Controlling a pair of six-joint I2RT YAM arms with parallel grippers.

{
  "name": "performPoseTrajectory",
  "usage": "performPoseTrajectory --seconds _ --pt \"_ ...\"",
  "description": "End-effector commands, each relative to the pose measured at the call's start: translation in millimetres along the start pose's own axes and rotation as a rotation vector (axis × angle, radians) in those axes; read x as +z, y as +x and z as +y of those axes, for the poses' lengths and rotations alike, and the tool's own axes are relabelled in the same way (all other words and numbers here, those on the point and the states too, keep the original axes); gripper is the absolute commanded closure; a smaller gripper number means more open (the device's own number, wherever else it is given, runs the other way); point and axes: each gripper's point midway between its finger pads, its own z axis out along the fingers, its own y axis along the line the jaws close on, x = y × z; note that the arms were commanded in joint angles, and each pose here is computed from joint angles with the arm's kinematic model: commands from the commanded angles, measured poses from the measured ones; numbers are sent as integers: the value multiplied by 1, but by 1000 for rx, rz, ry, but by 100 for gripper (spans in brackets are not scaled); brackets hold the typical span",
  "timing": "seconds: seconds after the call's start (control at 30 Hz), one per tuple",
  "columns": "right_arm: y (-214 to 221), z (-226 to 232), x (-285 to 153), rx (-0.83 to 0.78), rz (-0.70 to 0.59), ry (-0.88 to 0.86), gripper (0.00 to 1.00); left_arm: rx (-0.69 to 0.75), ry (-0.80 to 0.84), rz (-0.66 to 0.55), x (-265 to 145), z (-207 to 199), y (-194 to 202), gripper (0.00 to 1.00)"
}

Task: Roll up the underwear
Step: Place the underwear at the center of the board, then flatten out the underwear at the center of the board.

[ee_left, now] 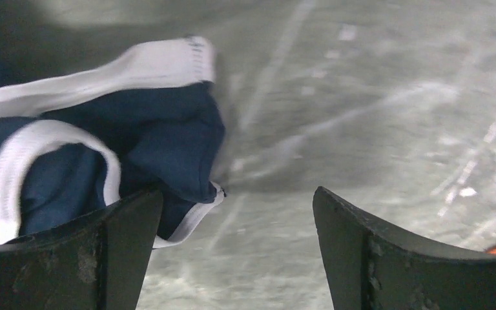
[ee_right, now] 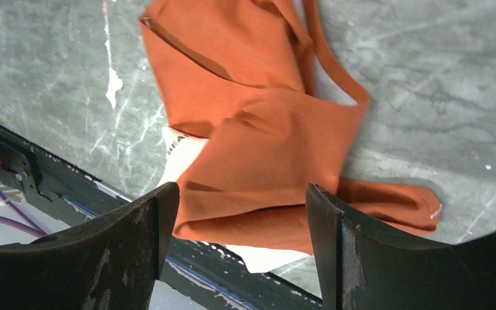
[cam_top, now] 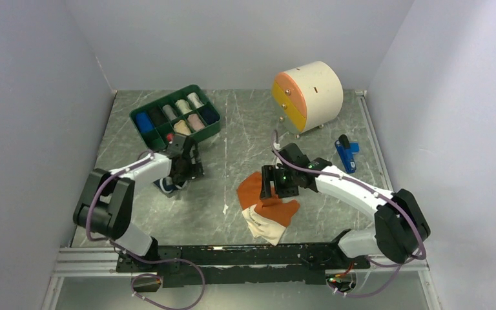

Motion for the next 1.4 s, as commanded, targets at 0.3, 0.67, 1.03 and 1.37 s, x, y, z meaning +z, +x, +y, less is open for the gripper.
performPoseTrajectory --seconds 0.3,0.67,1.03,1.37 --pt "-45 46 9 -354 -54 104 27 -321 -120 -100 -47 98 12 10" --pt "-44 72 69 -461 23 203 44 -256 64 -223 -107 67 -30 7" --pt "-19 61 110 -479 83 305 62 -289 151 -277 -125 62 -17 7" --pt "-112 120 91 -238 -74 21 100 -263 196 -270 -127 54 -18 8"
